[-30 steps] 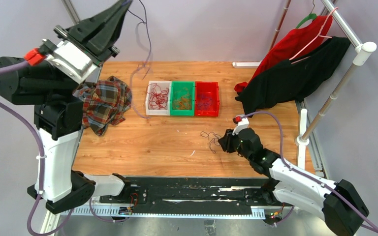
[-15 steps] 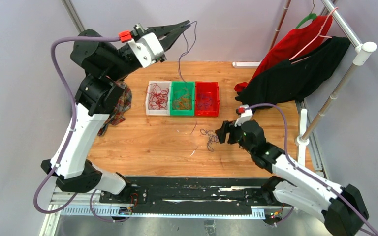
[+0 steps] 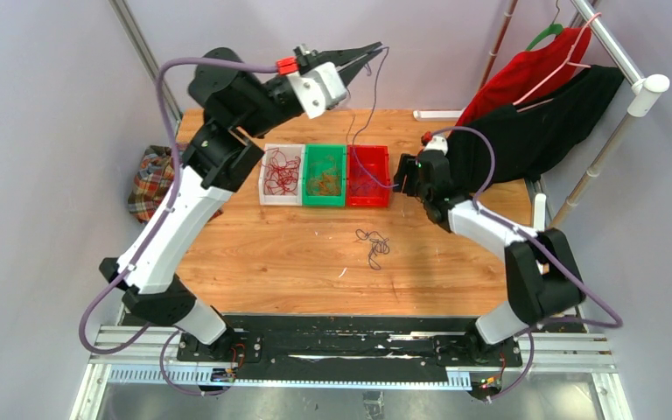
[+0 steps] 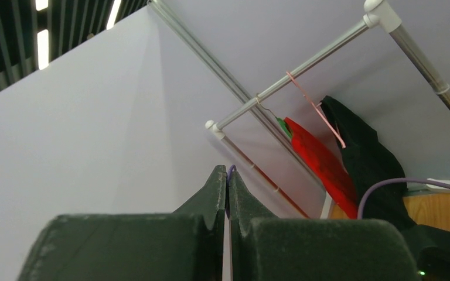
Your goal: Untangle the cables
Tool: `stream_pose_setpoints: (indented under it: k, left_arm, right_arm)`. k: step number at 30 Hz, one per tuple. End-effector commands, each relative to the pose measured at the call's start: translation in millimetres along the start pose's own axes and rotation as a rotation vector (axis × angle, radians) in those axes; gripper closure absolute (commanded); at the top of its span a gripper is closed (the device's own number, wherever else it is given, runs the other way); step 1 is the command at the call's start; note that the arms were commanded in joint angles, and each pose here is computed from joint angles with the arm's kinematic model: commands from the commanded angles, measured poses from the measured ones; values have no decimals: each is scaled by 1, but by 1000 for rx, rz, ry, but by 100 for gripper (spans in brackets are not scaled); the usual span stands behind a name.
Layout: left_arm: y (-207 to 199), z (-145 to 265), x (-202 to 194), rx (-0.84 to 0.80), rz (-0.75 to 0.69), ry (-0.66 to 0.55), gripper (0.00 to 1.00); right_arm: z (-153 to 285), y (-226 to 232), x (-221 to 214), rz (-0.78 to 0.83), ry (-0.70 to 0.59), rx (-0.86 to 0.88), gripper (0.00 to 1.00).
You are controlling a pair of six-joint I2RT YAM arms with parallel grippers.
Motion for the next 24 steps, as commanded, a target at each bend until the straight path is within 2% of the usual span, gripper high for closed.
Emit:
stream_pose_setpoints:
  k: [1, 8, 14, 17, 20, 24]
  left_arm:
    - [6, -19, -2, 41, -26, -37, 100]
    - [6, -25, -5, 54, -26, -48, 99]
    - [10, -20, 6, 63, -36, -63, 99]
    - [11, -17, 11, 63, -37, -70, 100]
    - [10, -15, 14, 63, -35, -72, 100]
    - [6, -12, 10, 57, -41, -59, 100]
  right_arm:
    - [-35, 7, 35, -57, -44, 63, 38]
    - [-80, 17, 25, -47, 36, 99, 43]
    - [-86, 16, -2, -64, 99, 106, 70]
    - [-83, 20, -14, -82, 115, 133, 79]
    - [-75, 30, -23, -72, 124, 160, 86]
    - [-59, 41, -34, -87, 136, 173, 89]
Point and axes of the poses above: each gripper's point midway between its finger pads, its own z axis back along the fingers, its own y axis along the line the jaws close on, x = y × z, the point moved 2 cm from there along z, back along the fingers, and after that the axes turned 2 degrees about z, right-handed, at the moved point
